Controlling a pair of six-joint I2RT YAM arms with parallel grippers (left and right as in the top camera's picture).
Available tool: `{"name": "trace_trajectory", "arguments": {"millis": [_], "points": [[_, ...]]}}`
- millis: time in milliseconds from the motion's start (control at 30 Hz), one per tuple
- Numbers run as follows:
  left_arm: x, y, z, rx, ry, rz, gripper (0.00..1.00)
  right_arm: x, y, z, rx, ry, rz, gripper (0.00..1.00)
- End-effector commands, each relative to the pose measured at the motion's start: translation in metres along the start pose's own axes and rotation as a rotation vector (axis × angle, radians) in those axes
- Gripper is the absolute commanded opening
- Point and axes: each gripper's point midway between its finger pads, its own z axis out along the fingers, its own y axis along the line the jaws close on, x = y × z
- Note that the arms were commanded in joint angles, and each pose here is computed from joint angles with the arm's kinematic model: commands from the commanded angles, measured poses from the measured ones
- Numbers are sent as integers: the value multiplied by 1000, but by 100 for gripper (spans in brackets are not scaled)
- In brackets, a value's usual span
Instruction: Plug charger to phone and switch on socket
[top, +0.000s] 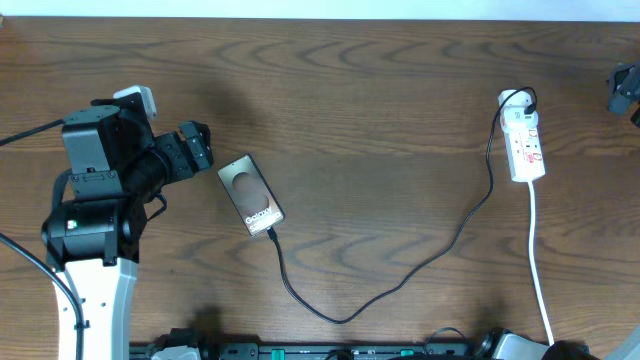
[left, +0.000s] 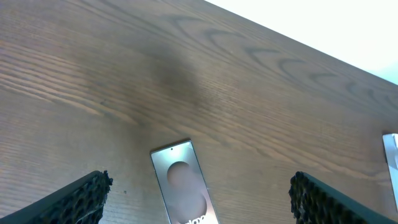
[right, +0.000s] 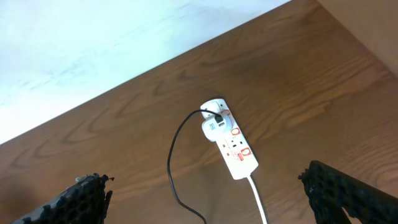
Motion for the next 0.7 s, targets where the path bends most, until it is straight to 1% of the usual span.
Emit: {"name": "trace_trajectory", "arguments": {"millis": [0,333,467,533,667], "points": [[-4,1,-2,-9,-13,10,94,-1,3,-3,-12,-7,11,99],[-4,1,-3,-9,-13,10,94,-1,3,-3,-12,-7,11,99],[-5,-1,-10,-4,-31,15,94,-1,3,-3,-12,-6,11,99],[2,-1,-17,-8,-16,11,94,-1,3,-3,-12,-7,11,99],[20,10,-34,-71,-1,15,94,-1,3,-3,-12,-7,11,99]]}}
